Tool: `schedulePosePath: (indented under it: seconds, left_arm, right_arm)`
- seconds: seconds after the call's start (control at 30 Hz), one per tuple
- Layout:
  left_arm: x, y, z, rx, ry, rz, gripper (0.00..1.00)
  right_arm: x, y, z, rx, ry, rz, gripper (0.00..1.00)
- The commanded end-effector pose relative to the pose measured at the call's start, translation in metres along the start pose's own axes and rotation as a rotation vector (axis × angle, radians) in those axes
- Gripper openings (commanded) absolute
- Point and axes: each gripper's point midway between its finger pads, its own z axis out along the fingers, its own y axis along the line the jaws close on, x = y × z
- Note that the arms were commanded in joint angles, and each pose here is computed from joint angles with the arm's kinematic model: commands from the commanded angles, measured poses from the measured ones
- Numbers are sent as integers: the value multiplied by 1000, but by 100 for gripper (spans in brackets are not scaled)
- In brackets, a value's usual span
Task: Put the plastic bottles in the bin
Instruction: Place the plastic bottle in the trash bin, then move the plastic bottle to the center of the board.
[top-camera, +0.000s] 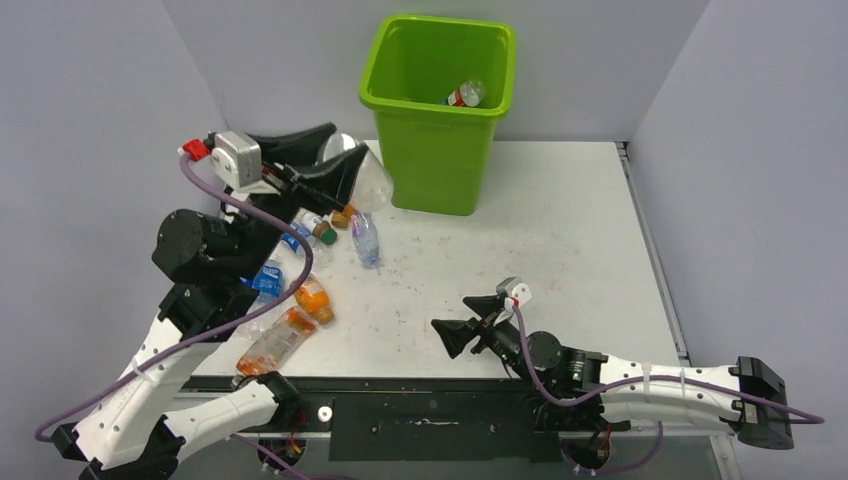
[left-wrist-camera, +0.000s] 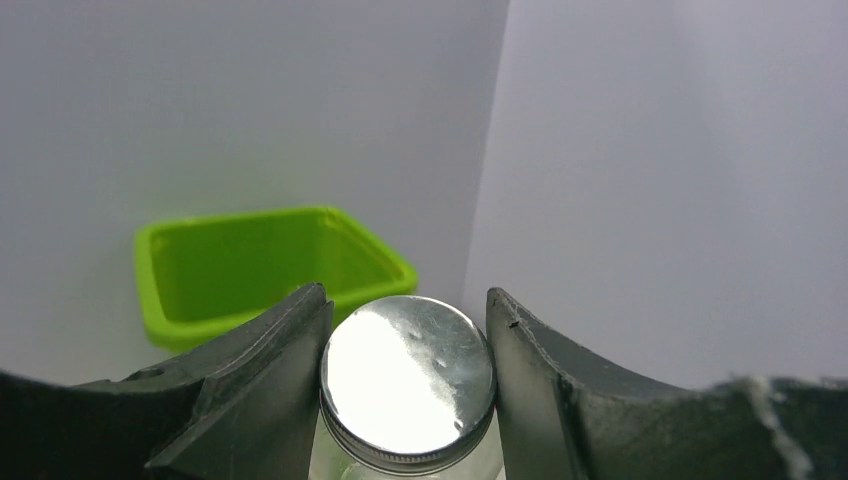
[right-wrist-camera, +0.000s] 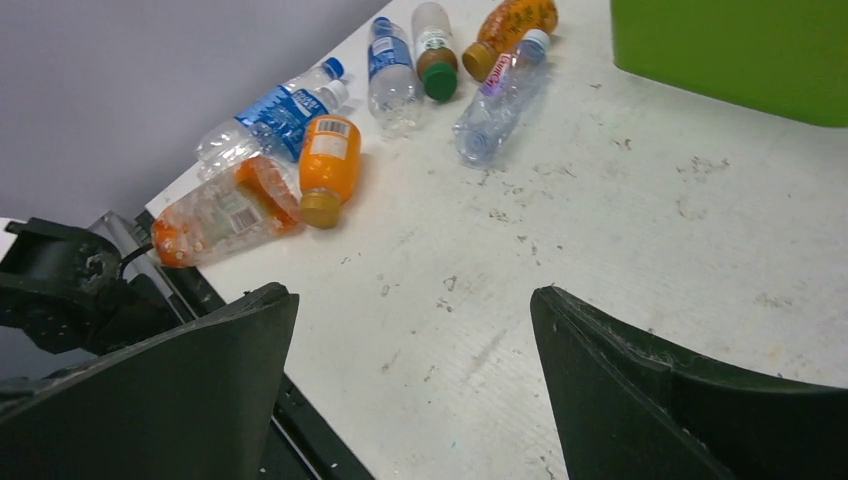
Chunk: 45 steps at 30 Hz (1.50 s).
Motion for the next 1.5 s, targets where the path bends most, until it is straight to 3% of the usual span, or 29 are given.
schedulePosePath:
  seconds: [0.0, 0.3, 0.53, 0.77, 0.8, 1.0, 1.1, 1.3, 1.4, 1.47]
  left_arm:
    - [-37, 17, 47, -63, -124, 152, 0]
    - [-60, 29, 147, -10, -406, 140, 0]
    - [-29, 85, 212, -47, -460, 147, 0]
    - [23, 121, 259, -78, -411, 90, 0]
    - [28, 125, 261, -92, -411, 72, 5]
    - [30, 122, 270, -89, -423, 17, 98]
    - [11, 107, 263, -89, -459, 5, 96]
    - [-34, 49, 208, -117, -516, 144, 96]
    - [-37, 42, 171, -137, -435, 135, 96]
    - [-19, 48, 142, -188, -320, 139, 96]
  right_arm:
    - [8, -22, -3, 123, 1, 51, 90]
    - [22, -42, -3, 234, 59, -6, 90]
    - [11, -56, -17, 278, 14, 3, 90]
    - [-5, -68, -25, 327, -33, -15, 90]
    - [-5, -67, -25, 323, -33, -18, 90]
    - [-3, -68, -25, 332, -16, -31, 90]
    - [-3, -68, -26, 332, -12, -25, 90]
    - [-10, -65, -26, 325, -10, -22, 90]
    - [-11, -62, -21, 327, 3, -44, 90]
    - [-9, -60, -14, 331, 16, -66, 90]
